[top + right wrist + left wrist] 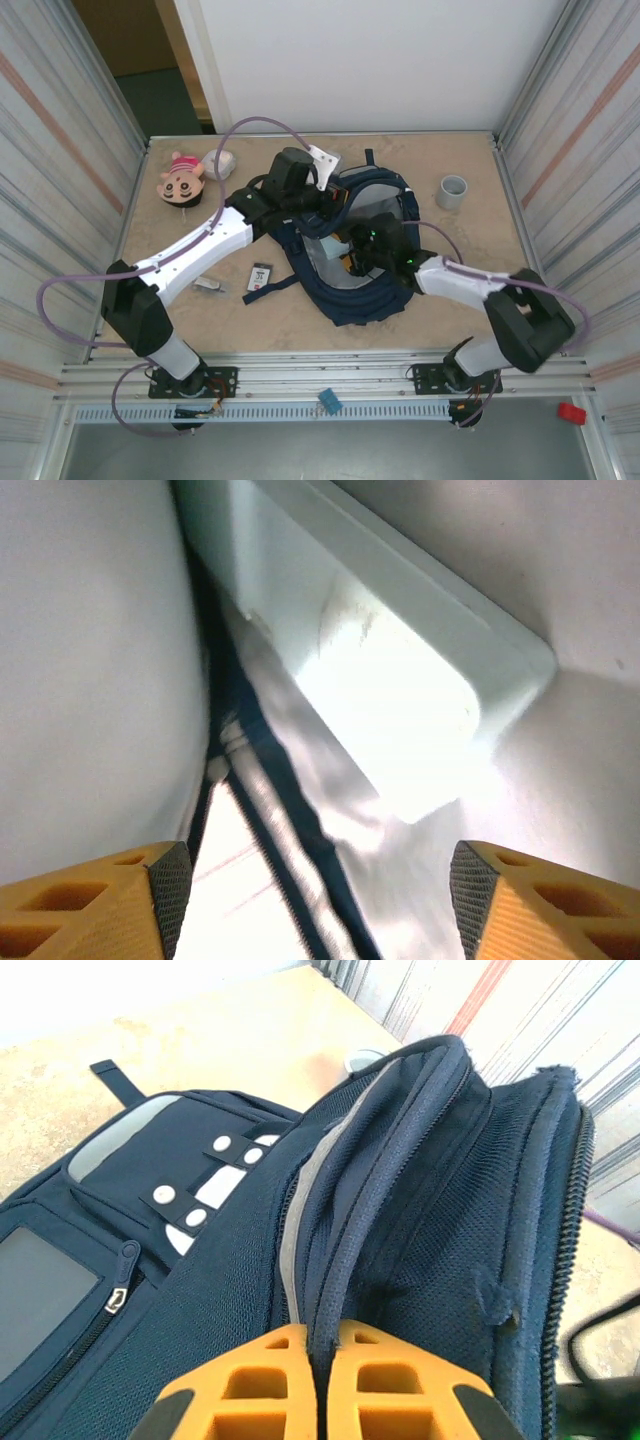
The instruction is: Pack the student bag
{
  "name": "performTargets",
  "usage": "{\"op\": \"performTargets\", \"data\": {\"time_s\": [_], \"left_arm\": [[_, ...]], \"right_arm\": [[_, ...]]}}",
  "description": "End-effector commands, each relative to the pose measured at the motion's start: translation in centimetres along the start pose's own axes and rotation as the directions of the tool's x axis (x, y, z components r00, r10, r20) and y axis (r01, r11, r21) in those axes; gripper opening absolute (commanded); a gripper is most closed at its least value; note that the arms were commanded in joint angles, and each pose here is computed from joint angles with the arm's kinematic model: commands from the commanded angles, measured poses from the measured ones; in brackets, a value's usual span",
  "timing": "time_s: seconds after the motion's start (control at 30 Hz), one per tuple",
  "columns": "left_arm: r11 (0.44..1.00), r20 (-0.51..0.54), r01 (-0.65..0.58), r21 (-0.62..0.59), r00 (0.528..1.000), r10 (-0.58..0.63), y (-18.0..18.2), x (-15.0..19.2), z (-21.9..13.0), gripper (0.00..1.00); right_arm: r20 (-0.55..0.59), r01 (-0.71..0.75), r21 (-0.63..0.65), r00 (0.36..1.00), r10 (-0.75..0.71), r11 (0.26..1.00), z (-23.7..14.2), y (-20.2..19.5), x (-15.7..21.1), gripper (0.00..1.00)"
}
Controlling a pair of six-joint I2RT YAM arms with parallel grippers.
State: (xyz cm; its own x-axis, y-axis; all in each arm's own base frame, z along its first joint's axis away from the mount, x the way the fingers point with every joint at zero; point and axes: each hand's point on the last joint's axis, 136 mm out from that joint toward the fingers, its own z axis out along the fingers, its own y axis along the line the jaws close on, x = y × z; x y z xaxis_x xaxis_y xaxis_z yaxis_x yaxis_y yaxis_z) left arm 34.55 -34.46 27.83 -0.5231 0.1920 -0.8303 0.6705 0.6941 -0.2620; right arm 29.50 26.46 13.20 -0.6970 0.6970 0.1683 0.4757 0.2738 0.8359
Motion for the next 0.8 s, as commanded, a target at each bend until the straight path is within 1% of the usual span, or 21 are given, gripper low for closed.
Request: {"op": "performTargets", "data": {"time_s": [0.0, 0.1, 0.2, 0.23, 0.3, 0.4, 0.47, 0.5, 0.57, 0.67, 0.77], "left_arm": [[1.0, 0.154, -0.025, -0.015, 0.988, 0.027, -0.1, -4.1, -2.5, 0.0], [1.0, 0.133, -0.021, -0.017, 0.991, 0.023, 0.1, -3.5, -2.1, 0.0], [1.0, 0.106, -0.015, -0.016, 0.994, 0.016, 0.1, -2.6, -1.9, 0.0], [1.0, 0.093, -0.016, -0.018, 0.996, 0.017, 0.1, -2.2, -1.8, 0.0], [0.999, 0.061, -0.028, -0.026, 0.998, 0.029, 0.1, -1.0, -1.6, 0.0], [0.996, -0.007, -0.072, -0.046, 0.997, 0.072, 0.1, 1.8, -0.7, 0.0], [0.997, -0.049, -0.067, -0.038, 0.997, 0.065, -0.1, 3.7, 0.1, 0.0], [0.998, -0.069, -0.051, -0.028, 0.996, 0.049, -0.2, 4.6, 0.4, 0.01], [1.0, -0.104, -0.019, -0.023, 0.994, 0.016, -0.3, 6.1, 0.8, 0.1], [0.999, -0.142, 0.02, -0.034, 0.99, -0.025, -0.8, 7.7, 0.4, 0.31], [0.991, -0.157, 0.108, -0.083, 0.98, -0.12, -0.3, 8.5, -1.0, 0.5]], "right_arm": [[0.01, 0.048, 0.084, 0.999, -0.049, 0.995, -2.7, -1.8, 0.0, 0.71], [0.03, 0.098, 0.094, 0.994, -0.102, 0.991, -5.2, -1.6, 0.0, 0.71], [0.074, 0.173, 0.107, 0.981, -0.181, 0.979, -8.3, -1.0, -0.4, 0.71], [0.101, 0.212, 0.084, 0.97, -0.22, 0.974, -10.1, 0.0, -0.5, 0.7], [0.158, 0.287, 0.065, 0.943, -0.294, 0.956, -12.6, 1.3, -0.9, 0.7], [0.255, 0.391, -0.007, 0.891, -0.376, 0.921, -16.3, 4.0, -1.5, 0.7], [0.298, 0.457, -0.038, 0.854, -0.427, 0.888, -17.9, 5.8, -1.8, 0.7], [0.302, 0.487, -0.048, 0.839, -0.452, 0.872, -18.4, 6.7, -1.7, 0.7], [0.286, 0.527, -0.047, 0.821, -0.494, 0.849, -18.8, 7.7, -1.5, 0.7], [0.257, 0.58, -0.024, 0.791, -0.556, 0.814, -18.5, 8.5, -1.2, 0.69], [0.231, 0.613, -0.021, 0.771, -0.593, 0.789, -17.9, 9.1, -1.0, 0.69]]}}
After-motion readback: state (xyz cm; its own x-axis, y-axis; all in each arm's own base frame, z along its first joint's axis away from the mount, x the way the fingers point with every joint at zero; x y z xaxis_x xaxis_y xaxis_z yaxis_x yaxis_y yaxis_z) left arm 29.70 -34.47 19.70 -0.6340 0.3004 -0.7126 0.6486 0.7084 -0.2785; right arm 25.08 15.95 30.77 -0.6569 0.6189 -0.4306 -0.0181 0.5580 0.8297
